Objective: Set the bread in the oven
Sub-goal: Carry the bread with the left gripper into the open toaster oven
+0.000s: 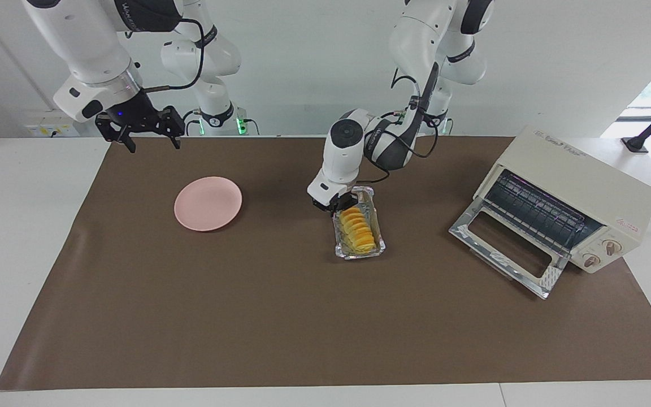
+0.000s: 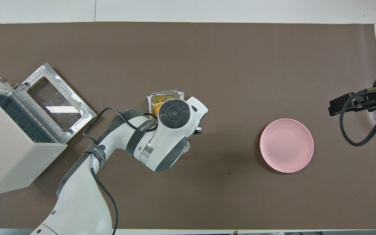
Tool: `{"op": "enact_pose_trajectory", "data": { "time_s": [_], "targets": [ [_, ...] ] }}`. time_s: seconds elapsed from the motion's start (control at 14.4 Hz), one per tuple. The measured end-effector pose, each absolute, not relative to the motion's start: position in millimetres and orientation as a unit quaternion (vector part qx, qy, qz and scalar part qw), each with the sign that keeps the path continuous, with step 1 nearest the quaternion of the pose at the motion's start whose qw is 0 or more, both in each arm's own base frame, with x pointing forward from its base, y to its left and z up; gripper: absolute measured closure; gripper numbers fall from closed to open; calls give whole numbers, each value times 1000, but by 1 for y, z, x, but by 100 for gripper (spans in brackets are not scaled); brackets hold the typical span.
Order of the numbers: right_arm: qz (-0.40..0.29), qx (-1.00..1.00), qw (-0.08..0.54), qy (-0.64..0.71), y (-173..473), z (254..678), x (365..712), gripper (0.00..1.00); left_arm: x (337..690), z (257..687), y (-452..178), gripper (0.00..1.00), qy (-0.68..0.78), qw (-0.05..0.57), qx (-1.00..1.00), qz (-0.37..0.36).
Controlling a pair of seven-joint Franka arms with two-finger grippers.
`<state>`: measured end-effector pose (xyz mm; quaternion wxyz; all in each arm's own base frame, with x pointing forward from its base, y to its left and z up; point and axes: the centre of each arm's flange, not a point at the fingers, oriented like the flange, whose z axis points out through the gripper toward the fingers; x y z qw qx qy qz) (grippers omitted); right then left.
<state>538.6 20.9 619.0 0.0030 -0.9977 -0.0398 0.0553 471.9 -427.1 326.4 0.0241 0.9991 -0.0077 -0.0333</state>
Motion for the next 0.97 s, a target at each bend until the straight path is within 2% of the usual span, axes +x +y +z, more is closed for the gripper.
{"op": "enact_pose_trajectory", "data": {
  "time_s": [0.21, 0.42, 0.7, 0.97],
  "targets": [
    [54, -998, 3, -39, 21, 620, 538, 0, 523, 384, -389, 98, 39, 22, 998, -33],
    [55, -998, 3, -39, 20, 620, 538, 0, 583, 437, -302, 98, 120, 26, 992, -28],
    [55, -998, 3, -39, 20, 620, 538, 0, 631, 441, -173, 98, 246, 14, 969, -21],
    [55, -998, 3, -39, 20, 620, 538, 0, 644, 434, -91, 98, 312, 2, 950, -28]
  ]
}}
